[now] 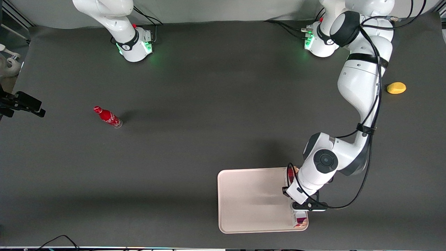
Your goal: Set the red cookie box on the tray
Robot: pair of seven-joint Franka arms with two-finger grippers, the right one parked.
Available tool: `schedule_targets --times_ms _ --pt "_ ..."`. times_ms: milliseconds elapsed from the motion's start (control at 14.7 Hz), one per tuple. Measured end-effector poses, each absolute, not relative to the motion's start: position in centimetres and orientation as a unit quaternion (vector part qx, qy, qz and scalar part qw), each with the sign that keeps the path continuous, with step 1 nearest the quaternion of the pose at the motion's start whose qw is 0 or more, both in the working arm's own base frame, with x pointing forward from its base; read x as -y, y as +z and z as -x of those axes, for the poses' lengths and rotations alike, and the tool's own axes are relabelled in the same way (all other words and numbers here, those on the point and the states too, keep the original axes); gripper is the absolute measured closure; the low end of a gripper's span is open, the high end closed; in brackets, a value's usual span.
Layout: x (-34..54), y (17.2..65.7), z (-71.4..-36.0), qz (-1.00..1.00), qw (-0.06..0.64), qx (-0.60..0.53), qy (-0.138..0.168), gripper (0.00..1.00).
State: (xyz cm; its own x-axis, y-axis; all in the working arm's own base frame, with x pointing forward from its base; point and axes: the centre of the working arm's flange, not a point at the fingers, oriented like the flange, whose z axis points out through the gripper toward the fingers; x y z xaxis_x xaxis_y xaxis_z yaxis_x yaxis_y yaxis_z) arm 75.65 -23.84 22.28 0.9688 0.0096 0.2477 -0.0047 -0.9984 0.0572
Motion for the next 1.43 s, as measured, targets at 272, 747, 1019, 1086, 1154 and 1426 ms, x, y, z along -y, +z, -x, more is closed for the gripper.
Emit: schedule_targets --times_ms 272,747,1019,1086,1154,1426 --pt "24.1 21.8 -75.6 -0.991 0.029 0.003 0.129 0.8" --pt "23.5 21.3 -76.0 -0.989 0.024 0.022 0.142 0.07" --pt "23.0 25.3 -76.3 -0.991 0.004 0.034 0.127 0.0" --pt "23.2 27.4 -76.0 -0.993 -0.005 0.04 0.115 0.0" --pt "23.3 29.8 -75.5 -0.993 -0.016 0.052 0.103 0.0" --pt "22.8 39.2 -72.2 -0.992 -0.017 0.099 0.082 0.0"
